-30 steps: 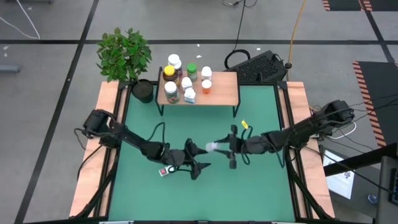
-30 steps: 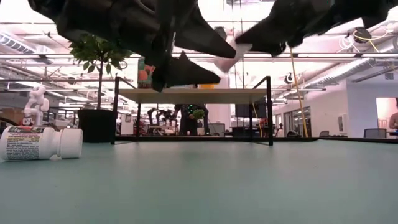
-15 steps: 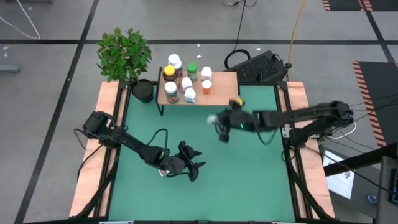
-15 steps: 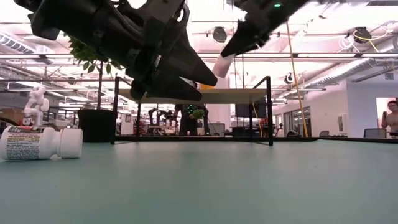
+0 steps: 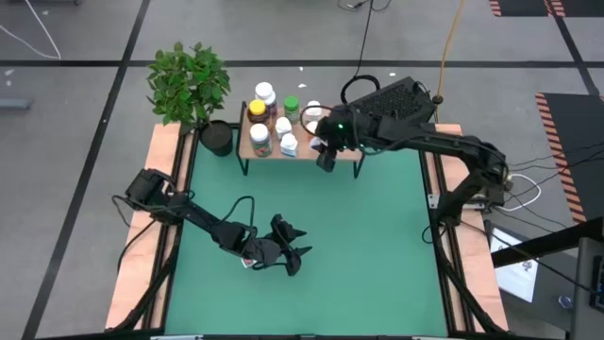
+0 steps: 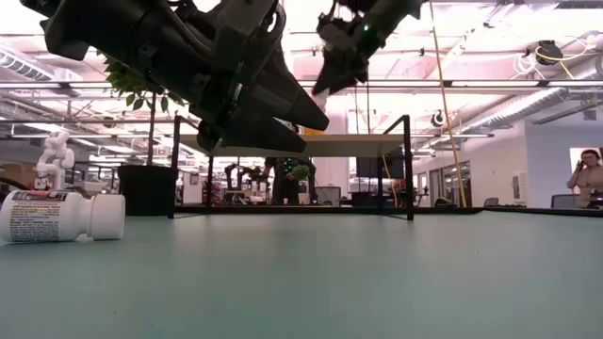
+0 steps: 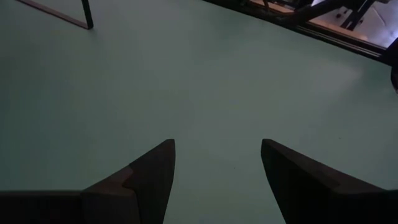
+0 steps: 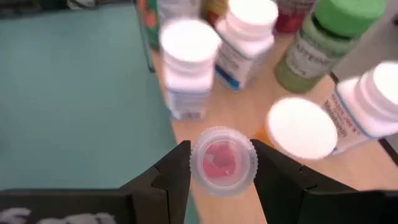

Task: Pick and place medicine bottles onto shelf by color
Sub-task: Put the transparent pill bottle on the shelf

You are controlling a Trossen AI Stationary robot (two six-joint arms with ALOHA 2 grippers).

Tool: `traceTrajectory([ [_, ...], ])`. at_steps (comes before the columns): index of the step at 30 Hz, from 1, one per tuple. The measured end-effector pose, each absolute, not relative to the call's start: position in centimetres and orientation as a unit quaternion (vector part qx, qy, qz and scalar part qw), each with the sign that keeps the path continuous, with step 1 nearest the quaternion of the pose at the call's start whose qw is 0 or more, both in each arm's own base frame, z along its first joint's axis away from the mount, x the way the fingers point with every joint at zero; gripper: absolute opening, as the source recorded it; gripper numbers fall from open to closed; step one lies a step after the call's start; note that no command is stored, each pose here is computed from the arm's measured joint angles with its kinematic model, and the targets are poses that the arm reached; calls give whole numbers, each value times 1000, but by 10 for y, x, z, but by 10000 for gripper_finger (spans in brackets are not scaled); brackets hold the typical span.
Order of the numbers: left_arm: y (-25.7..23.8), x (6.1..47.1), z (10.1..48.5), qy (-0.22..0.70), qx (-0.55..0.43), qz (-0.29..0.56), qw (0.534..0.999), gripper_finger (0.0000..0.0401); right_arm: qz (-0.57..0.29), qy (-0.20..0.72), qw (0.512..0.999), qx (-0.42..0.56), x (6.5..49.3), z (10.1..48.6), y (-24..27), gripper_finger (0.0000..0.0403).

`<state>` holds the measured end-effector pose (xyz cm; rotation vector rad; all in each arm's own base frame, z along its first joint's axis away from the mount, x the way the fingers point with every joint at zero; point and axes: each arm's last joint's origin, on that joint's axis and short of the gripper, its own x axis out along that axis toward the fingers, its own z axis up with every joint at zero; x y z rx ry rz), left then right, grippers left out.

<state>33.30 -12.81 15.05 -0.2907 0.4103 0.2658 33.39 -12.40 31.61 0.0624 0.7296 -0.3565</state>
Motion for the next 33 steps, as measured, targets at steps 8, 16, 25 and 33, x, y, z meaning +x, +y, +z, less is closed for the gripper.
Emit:
traceTrajectory([
  [8, -128, 333, 150, 204, -136, 130, 961, 239, -166, 389, 905, 46, 341, 301, -143, 145],
  [16, -128, 333, 150, 204, -137, 130, 961, 239, -170, 388, 905, 38, 339, 301, -149, 145],
  [25, -128, 333, 150, 203, -139, 130, 960, 239, -169, 377, 910, 24, 339, 304, -151, 146],
  [33, -128, 333, 150, 203, -138, 130, 961, 239, -169, 384, 908, 30, 347, 293, -152, 146],
])
